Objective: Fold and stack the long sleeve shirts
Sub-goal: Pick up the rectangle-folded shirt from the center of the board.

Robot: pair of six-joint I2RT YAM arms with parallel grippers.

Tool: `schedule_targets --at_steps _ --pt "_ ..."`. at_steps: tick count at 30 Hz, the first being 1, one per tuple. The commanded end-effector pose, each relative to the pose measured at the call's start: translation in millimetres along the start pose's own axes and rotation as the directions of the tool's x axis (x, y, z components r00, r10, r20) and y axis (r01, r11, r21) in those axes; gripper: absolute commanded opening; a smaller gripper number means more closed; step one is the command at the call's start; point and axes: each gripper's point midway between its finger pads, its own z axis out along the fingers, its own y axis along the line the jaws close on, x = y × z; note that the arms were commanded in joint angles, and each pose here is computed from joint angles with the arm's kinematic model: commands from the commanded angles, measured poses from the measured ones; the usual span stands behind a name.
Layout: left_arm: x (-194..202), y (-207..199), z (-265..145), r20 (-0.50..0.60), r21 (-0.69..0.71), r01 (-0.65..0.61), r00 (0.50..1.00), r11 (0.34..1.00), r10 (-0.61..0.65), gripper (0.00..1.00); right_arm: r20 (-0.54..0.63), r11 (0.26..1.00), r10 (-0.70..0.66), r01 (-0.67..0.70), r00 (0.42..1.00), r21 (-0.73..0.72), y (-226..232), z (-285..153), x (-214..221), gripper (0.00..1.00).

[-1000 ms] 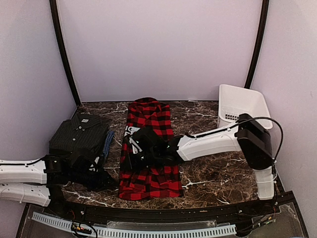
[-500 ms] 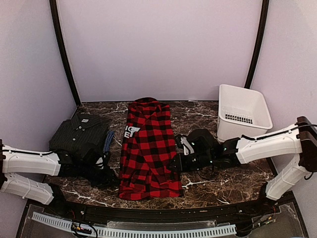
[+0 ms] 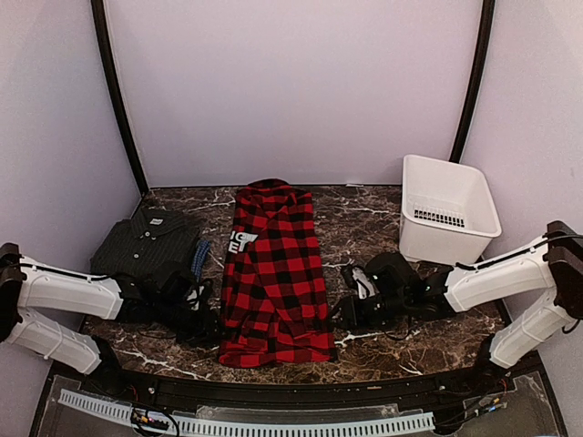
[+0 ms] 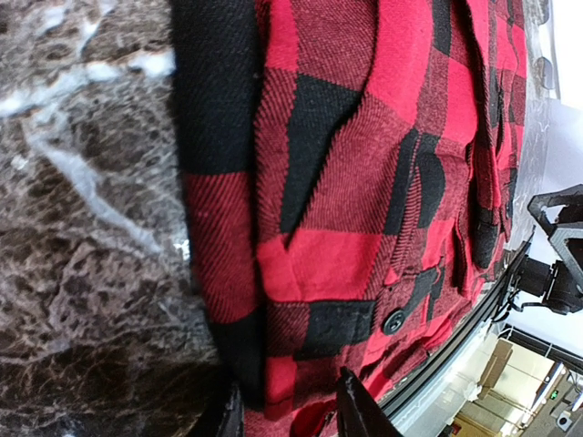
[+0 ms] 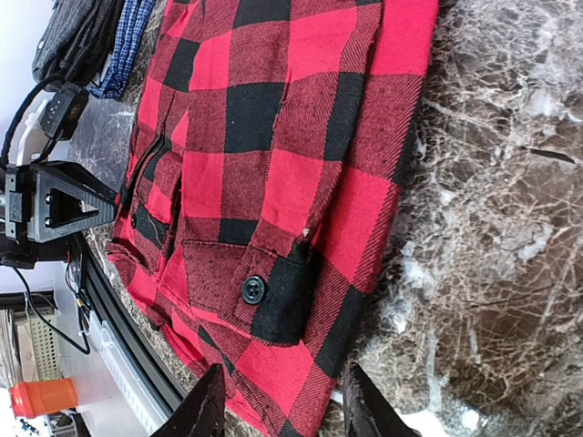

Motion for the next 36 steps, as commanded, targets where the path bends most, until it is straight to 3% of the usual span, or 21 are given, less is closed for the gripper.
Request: schedule_targets --at_steps 1,13,25,31,36 --pt "2.4 2.9 2.7 -0.022 -0.006 0.012 1.0 1.0 -0.012 0.33 0.009 0.999 0.016 -0.015 1.0 -0.05 3.2 8.0 -1.8 0.41" --pt "3.3 3.0 8.7 -0.038 0.003 0.013 0.999 1.0 -0.013 0.31 -0.033 0.997 0.067 -0.068 0.997 -0.024 -16.1 22.5 14.8 0.42" --pt "6.2 2.4 10.0 -0.05 0.02 0.025 0.998 0.999 -0.024 0.24 -0.047 0.991 0.106 -0.109 0.993 -0.074 -5.1 38.1 18.3 0.41" --pt "4.9 -7.7 11.5 -0.052 0.072 0.026 0.998 0.997 -0.023 0.2 -0.058 0.985 0.13 -0.136 0.99 -0.108 -0.3 41.2 20.1 0.33" --pt "6.6 -14.8 10.4 -0.062 0.113 0.034 0.998 0.993 -0.027 0.12 -0.066 0.982 0.132 -0.14 0.989 -0.126 5.7 41.5 23.0 0.19"
